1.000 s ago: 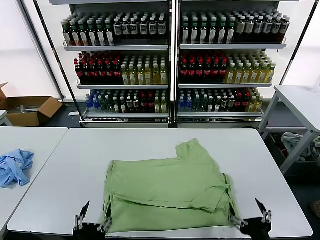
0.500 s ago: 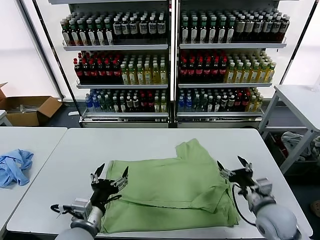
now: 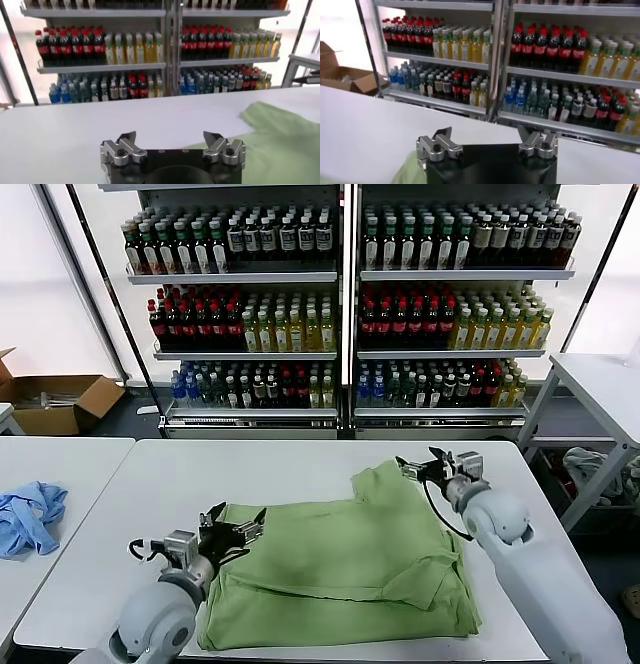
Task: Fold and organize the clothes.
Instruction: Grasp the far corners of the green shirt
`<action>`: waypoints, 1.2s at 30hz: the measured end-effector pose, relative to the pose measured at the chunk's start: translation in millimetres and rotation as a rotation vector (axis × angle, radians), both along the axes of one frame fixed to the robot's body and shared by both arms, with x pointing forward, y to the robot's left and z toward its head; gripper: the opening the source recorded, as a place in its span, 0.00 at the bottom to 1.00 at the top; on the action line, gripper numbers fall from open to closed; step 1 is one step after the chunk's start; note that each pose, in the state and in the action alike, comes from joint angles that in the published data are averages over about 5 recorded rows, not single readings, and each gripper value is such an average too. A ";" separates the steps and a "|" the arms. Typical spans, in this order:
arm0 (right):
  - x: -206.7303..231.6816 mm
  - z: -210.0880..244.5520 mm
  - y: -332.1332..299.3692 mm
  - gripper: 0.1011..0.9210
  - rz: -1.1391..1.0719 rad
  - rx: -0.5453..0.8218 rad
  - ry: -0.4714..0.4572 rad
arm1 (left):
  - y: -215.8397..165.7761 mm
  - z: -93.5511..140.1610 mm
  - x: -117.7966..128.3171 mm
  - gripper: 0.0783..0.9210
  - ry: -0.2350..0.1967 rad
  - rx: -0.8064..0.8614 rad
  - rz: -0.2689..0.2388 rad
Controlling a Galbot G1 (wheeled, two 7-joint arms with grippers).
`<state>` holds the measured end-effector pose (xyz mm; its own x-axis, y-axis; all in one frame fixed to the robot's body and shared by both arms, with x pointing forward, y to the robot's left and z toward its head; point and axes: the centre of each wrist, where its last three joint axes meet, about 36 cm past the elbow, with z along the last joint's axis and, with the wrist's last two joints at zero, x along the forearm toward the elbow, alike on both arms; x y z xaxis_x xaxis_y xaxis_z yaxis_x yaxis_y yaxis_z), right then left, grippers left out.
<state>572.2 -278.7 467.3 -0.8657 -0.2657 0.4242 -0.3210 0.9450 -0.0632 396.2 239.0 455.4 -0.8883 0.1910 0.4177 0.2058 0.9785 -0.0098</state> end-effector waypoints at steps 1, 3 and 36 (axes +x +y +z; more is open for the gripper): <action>4.1 -1.5 1.3 0.88 0.003 -0.005 0.008 | 1.3 -1.1 4.7 0.88 0.007 0.000 0.001; 11.3 -4.0 3.0 0.88 0.009 -0.014 0.022 | 4.6 -4.0 14.1 0.88 0.022 0.001 0.005; 49.7 -39.6 10.4 0.81 0.072 -0.057 0.118 | 58.0 -59.6 77.1 0.84 0.174 -0.005 0.098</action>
